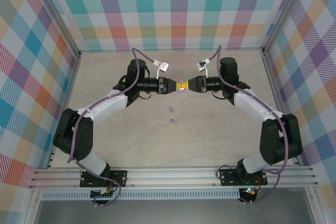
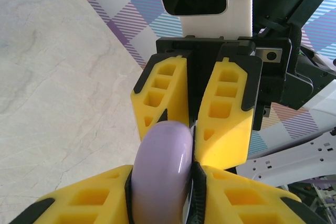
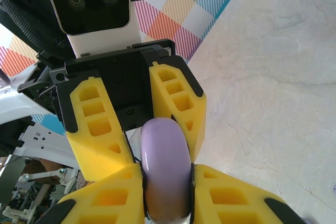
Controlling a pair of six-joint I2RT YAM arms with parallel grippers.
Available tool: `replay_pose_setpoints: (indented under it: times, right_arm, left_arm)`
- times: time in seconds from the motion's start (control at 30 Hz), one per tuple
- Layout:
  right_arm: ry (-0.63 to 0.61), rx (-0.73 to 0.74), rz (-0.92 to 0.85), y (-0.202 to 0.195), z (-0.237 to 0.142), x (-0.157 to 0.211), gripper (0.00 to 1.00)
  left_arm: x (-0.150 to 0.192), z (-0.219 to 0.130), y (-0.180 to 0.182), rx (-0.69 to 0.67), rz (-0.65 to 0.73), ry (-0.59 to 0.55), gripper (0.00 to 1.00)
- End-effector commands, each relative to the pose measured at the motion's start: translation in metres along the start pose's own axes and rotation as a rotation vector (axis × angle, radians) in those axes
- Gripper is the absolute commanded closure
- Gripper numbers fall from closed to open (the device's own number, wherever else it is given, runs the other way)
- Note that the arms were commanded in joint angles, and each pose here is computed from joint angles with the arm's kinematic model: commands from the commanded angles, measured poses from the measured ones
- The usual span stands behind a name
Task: Insert the wireless bluetooth earbuds into the charging case
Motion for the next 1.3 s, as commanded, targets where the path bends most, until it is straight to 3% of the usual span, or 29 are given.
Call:
replay_pose_setpoints:
  times: [0.0,0.23,0.53,0.73,0.87,1.0,1.27]
  right_arm:
    - [-0.027,-0.008,-0.083,0.013,-0.001,-0.015,0.76]
    - [-0.031,-0.006,-0.091,0.015,-0.002,-0.016,0.76]
    - [-0.008,-0.028,-0.086,0.015,-0.001,-0.013,0.75]
    - [0.029,-0.043,-0.084,0.014,0.002,-0.008,0.73]
    - [0.037,-0.030,-0.091,0.017,0.002,-0.009,0.69]
    - [0.026,0.050,-0.105,0.023,-0.002,-0.012,0.55]
    - [0.023,0.218,-0.146,0.046,-0.018,-0.013,0.47]
  left_arm:
    - [0.007,0.004,-0.016,0.058,0.039,0.058,0.63]
    - [0.008,0.006,-0.015,0.052,0.033,0.062,0.58]
    - [0.004,0.006,-0.017,0.050,0.039,0.051,0.69]
    - [0.003,0.007,-0.015,0.045,0.031,0.037,0.82]
    - [0.002,0.008,-0.015,0.040,0.034,0.033,0.82]
    - [0.001,0.006,-0.015,-0.017,0.062,0.022,0.82]
    - [0.001,-0.005,-0.024,-0.095,0.281,-0.098,0.79]
Point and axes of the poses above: each hand's point on the last joint's axis, 136 mm out from that joint toward the fingers, its own z axis out along the fingers, its own y axis along the line the jaws close on, x = y × z, the point moved 10 cm from there along -z, back along the fingers, and after that the axes turned 12 degrees about -z, right-handed, at the moved point
